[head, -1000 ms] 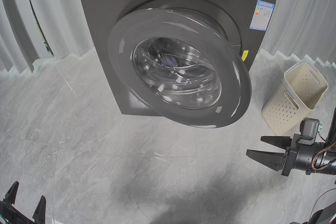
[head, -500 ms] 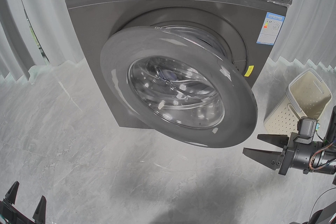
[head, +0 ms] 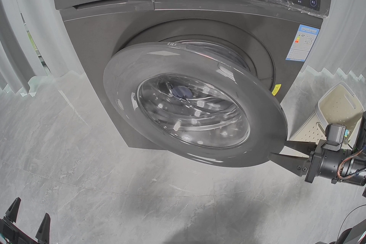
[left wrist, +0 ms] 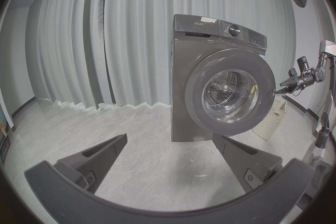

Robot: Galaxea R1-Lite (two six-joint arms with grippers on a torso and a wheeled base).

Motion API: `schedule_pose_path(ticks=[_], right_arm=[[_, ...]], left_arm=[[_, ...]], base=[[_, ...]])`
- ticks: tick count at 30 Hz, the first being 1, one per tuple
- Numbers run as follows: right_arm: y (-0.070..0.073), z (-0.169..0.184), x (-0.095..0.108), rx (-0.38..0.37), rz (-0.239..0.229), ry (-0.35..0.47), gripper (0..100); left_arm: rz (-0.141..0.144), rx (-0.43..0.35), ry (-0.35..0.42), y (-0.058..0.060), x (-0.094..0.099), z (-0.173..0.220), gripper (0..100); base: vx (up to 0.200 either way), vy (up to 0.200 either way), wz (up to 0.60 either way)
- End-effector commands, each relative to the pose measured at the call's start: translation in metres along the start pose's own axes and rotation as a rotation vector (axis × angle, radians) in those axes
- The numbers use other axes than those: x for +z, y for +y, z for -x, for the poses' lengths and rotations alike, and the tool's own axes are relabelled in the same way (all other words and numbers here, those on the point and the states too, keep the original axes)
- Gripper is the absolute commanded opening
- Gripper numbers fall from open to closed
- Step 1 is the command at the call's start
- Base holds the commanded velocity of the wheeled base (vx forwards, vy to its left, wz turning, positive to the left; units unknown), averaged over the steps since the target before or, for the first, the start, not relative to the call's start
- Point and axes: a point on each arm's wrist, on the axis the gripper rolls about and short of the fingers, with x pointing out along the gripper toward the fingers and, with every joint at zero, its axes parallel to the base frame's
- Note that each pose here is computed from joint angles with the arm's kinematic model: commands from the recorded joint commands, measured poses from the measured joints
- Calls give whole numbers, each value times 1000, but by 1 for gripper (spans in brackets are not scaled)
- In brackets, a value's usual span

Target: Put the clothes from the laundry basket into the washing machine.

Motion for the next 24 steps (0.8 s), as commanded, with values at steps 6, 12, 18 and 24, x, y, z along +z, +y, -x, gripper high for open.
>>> schedule_pose_path(ticks=[6, 12, 18, 24], right_arm=[[-8, -1, 12, -47, 4, -45, 100], [-12, -11, 13, -39, 14, -78, 100], [-22, -34, 9, -91, 14, -111, 100], [-28, -50, 13, -103, 38, -220, 100]], left_arm=[[0, 0, 4, 0, -4, 0, 100], [0, 0, 4, 0, -4, 0, 100], [0, 0, 4, 0, -4, 0, 100], [1, 0, 4, 0, -4, 0, 100]], base=[[0, 0, 0], [0, 0, 0], [0, 0, 0], [0, 0, 0]])
